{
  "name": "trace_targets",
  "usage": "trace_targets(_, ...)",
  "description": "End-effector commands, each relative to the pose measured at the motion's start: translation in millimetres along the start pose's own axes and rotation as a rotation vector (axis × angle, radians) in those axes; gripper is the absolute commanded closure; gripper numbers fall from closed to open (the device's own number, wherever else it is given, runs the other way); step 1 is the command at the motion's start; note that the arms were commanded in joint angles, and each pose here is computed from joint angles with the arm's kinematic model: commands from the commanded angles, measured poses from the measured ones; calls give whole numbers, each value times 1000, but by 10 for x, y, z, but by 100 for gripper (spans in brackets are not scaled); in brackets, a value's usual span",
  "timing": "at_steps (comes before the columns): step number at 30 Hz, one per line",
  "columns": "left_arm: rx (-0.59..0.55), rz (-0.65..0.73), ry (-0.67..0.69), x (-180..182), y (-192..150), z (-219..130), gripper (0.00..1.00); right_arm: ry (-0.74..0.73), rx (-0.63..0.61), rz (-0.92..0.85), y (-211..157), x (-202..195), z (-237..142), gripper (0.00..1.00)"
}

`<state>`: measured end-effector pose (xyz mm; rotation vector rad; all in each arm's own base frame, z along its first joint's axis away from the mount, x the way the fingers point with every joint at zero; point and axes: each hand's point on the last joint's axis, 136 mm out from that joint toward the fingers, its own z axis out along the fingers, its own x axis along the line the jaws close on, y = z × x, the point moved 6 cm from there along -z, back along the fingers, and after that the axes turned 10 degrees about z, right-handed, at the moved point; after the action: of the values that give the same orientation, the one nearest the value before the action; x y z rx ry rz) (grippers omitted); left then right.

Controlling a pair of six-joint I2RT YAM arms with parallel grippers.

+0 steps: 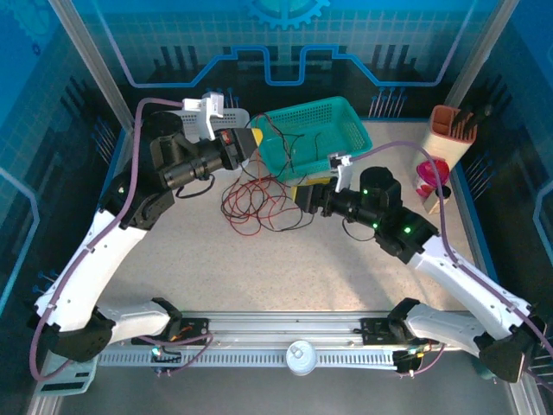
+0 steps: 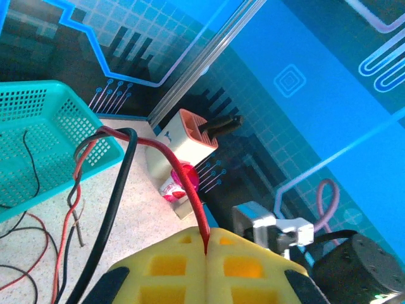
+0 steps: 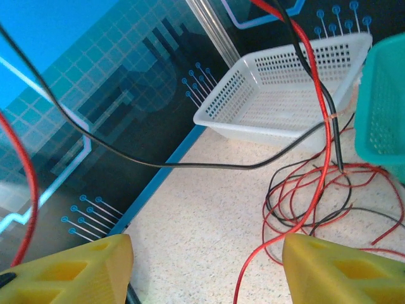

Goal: Untangle the cables

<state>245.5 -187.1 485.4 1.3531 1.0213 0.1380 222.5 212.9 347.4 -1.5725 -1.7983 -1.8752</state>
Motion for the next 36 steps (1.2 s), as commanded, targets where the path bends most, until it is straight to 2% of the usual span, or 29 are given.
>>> trace_targets(1, -47, -5, -40, -90, 68, -45, 100, 54, -27, 95, 87, 59, 74, 34)
trace_targets(6, -48, -5, -55, -108, 63, -27, 100, 143, -11, 210, 69, 116, 197, 31)
trace_targets(13, -59, -47, -71, -113, 62, 18, 100, 47, -18, 58, 36, 61, 198, 31)
trace_targets(21, -129, -152, -81, -96, 84, 14, 100, 67, -52, 223, 108, 11, 182, 31)
trace_targets(28, -159, -162, -61, -68, 93, 1, 100, 147, -146, 326, 189, 93, -19, 31)
trace_targets(36, -246, -242, -8, 70, 62, -23, 100, 259, -248, 282, 193, 287, -295, 31)
